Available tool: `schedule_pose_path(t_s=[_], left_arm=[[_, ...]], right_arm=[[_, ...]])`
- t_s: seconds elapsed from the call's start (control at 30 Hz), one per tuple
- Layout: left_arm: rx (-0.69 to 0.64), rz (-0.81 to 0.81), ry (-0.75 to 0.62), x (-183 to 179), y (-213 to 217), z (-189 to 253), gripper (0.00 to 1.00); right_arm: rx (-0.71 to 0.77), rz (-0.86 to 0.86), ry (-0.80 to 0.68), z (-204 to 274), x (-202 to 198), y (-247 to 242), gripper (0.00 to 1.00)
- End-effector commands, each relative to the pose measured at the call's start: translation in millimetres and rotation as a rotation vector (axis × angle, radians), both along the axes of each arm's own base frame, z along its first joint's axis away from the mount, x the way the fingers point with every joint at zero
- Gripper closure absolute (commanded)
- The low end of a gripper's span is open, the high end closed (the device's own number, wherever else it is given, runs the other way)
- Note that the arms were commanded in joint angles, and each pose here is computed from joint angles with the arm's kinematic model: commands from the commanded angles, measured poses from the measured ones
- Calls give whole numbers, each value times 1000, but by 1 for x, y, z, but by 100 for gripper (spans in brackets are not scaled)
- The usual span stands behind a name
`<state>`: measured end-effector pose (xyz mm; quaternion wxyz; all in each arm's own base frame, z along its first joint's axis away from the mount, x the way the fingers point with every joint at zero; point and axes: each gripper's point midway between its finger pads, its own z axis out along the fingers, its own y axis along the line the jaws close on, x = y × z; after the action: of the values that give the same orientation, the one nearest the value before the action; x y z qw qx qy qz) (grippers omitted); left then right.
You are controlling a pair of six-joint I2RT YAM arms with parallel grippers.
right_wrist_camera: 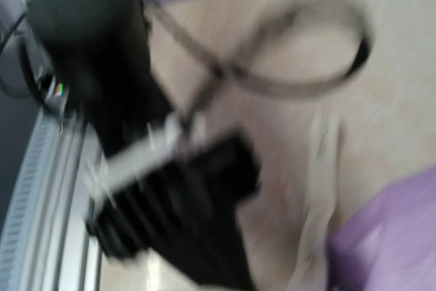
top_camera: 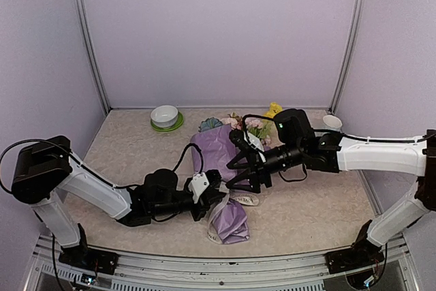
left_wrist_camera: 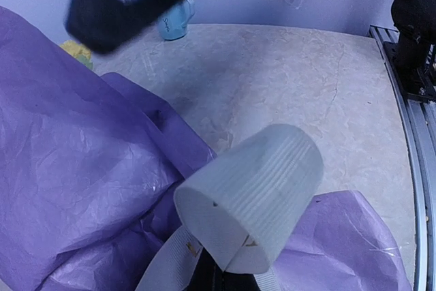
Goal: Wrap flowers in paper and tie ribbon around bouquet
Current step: Cross the half-tied ribbon over the folded bouquet.
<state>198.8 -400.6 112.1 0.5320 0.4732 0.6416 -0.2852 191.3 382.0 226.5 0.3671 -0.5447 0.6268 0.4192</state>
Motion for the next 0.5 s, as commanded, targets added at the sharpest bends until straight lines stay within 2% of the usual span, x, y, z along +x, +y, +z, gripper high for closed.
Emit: schedule_pose_path(t_s=[0.0, 0.1, 0.17, 0.2, 0.23, 0.37, 0.4, 0.47], left_arm=[[-40, -7, 3, 1, -3, 14, 100], [-31, -1, 11, 2, -4, 13, 100], [-27, -2, 15, 2, -5, 12, 100], [-27, -5, 15, 2, -5, 12, 100], [-25, -5, 15, 2, -6, 12, 100], [-21, -1, 18, 4, -6, 11, 100], [-21, -3, 19, 4, -7, 11, 100], [-17, -3, 23, 4, -8, 10, 100]], right_arm=[[40, 63, -11, -15, -4, 12, 26], [3, 93, 27, -32, -7, 18, 32], [-31, 93, 46, -42, -8, 17, 47], [-42, 93, 56, -46, -8, 17, 58], [-51, 96, 66, -50, -9, 17, 64], [-91, 78, 89, -61, -6, 15, 69], [-91, 80, 91, -61, -6, 15, 76], [-78, 93, 92, -57, -9, 16, 100]])
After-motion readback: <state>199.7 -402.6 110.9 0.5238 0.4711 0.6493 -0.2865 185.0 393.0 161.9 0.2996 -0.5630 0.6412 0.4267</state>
